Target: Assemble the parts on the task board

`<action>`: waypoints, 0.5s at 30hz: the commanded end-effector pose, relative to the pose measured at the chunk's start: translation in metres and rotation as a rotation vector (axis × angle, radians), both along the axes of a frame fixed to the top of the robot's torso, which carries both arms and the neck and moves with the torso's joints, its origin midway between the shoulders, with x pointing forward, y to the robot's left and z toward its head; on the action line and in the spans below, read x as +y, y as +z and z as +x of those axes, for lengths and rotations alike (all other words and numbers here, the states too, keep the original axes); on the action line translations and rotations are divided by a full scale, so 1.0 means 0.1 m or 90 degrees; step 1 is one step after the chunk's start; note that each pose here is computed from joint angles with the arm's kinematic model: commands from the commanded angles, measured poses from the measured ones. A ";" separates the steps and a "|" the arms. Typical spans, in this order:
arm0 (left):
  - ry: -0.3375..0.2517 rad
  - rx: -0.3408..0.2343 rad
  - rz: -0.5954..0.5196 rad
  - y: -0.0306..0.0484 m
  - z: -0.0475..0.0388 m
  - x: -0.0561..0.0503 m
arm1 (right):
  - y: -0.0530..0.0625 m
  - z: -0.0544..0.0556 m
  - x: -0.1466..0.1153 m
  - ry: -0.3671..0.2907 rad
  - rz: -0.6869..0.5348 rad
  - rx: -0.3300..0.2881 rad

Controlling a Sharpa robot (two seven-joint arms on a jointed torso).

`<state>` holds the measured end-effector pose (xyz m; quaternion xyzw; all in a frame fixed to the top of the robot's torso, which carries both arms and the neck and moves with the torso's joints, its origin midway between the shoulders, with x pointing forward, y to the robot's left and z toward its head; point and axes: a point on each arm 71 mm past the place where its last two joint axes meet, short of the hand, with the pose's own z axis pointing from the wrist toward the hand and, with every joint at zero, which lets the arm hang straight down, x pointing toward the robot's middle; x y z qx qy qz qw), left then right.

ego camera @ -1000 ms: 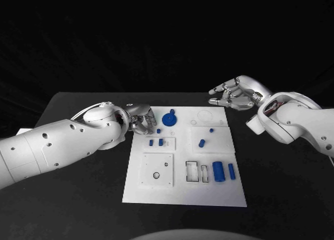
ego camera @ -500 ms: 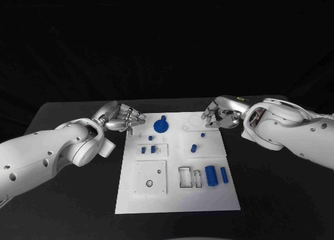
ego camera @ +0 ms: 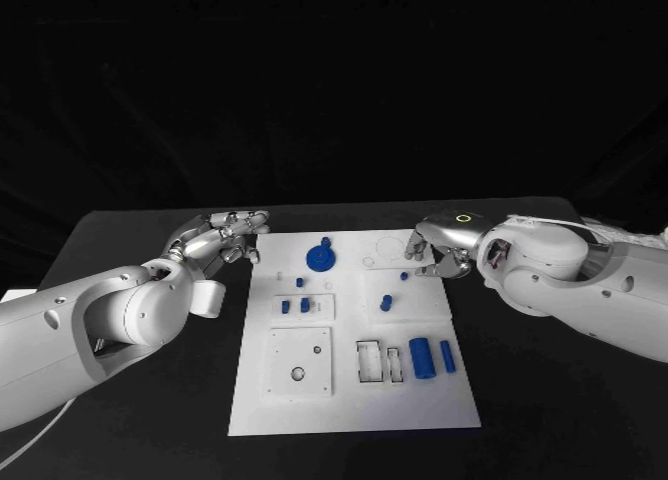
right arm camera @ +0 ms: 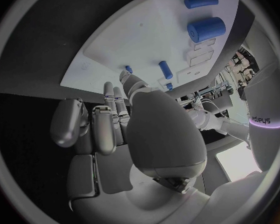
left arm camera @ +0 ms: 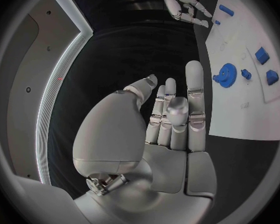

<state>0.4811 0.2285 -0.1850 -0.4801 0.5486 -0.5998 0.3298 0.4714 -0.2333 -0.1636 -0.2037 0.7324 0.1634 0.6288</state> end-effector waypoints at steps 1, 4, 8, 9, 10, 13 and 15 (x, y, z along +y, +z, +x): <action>0.008 0.003 -0.053 0.021 -0.012 0.00 | -0.06 -0.01 0.03 0.002 -0.051 -0.003; 0.008 0.003 -0.054 0.021 -0.017 0.00 | -0.09 -0.02 0.07 0.009 -0.051 0.003; 0.008 0.004 -0.055 0.022 -0.022 0.00 | -0.14 -0.03 0.11 0.017 -0.051 0.010; 0.008 0.004 -0.054 0.022 -0.023 0.00 | -0.15 -0.04 0.12 0.019 -0.051 0.012; 0.008 0.004 -0.054 0.022 -0.023 0.01 | -0.15 -0.04 0.13 0.020 -0.051 0.013; 0.009 0.005 -0.054 0.022 -0.024 0.01 | -0.16 -0.04 0.15 0.023 -0.052 0.016; 0.010 0.005 -0.053 0.021 -0.024 0.01 | -0.17 -0.05 0.16 0.025 -0.052 0.017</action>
